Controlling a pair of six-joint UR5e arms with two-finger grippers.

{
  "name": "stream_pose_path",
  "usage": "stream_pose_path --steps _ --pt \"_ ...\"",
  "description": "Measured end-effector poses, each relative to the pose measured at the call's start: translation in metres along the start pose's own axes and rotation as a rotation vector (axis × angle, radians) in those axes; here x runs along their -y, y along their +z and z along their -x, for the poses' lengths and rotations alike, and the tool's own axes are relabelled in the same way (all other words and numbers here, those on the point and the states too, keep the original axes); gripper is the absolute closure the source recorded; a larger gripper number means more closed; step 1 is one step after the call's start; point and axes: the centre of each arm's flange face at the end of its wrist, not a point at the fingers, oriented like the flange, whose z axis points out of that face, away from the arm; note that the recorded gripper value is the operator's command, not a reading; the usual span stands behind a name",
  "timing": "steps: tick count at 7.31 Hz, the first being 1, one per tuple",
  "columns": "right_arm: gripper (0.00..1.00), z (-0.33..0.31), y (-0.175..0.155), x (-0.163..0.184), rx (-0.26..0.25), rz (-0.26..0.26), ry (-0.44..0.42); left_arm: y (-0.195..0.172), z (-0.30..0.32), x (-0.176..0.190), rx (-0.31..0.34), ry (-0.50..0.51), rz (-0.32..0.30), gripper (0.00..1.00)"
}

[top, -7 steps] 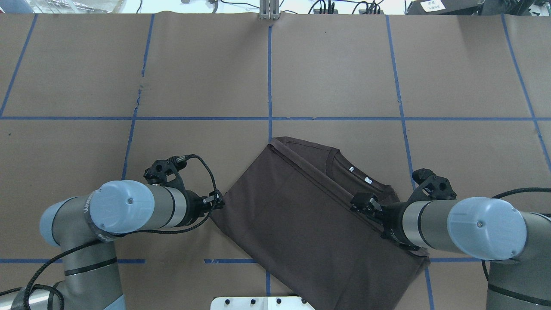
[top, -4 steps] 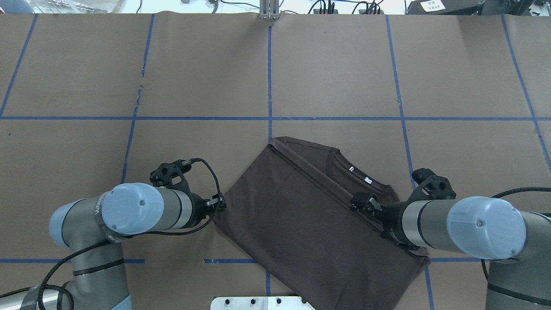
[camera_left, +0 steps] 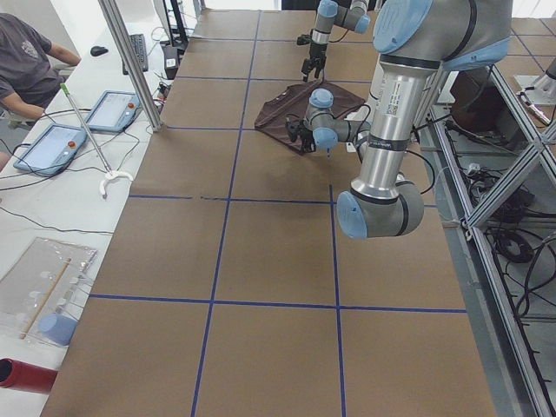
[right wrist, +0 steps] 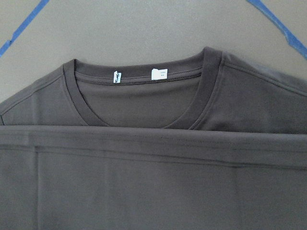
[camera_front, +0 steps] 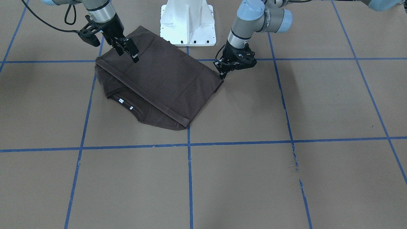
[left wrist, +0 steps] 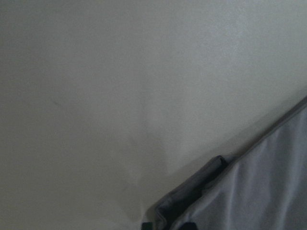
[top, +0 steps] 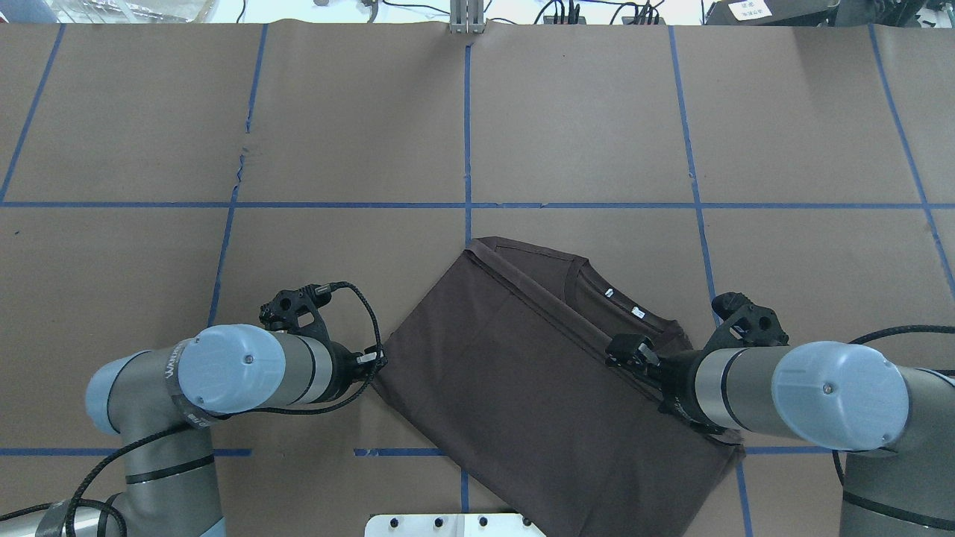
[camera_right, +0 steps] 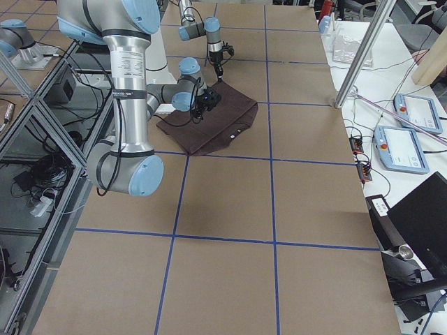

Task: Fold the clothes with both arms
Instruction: 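Rotate the shirt square with both grippers, pushing it away from the robot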

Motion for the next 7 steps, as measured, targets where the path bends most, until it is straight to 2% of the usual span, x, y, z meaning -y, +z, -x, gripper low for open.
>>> stream_pose_path --steps 2,4,5,7 --pt "0.00 0.004 -0.002 -0.002 0.010 0.005 0.000 -0.012 0.028 0.029 0.038 0.074 -0.039 1.00" --pt "0.00 0.010 -0.005 -0.004 0.024 0.009 0.001 -0.035 0.035 0.055 0.024 0.131 -0.076 1.00" --pt "0.00 0.012 -0.006 -0.003 0.029 0.007 0.003 -0.042 0.018 0.084 0.002 0.123 -0.119 1.00" --pt "0.00 0.016 -0.009 0.001 0.042 0.001 0.009 -0.036 -0.040 0.181 -0.017 0.084 -0.243 1.00"
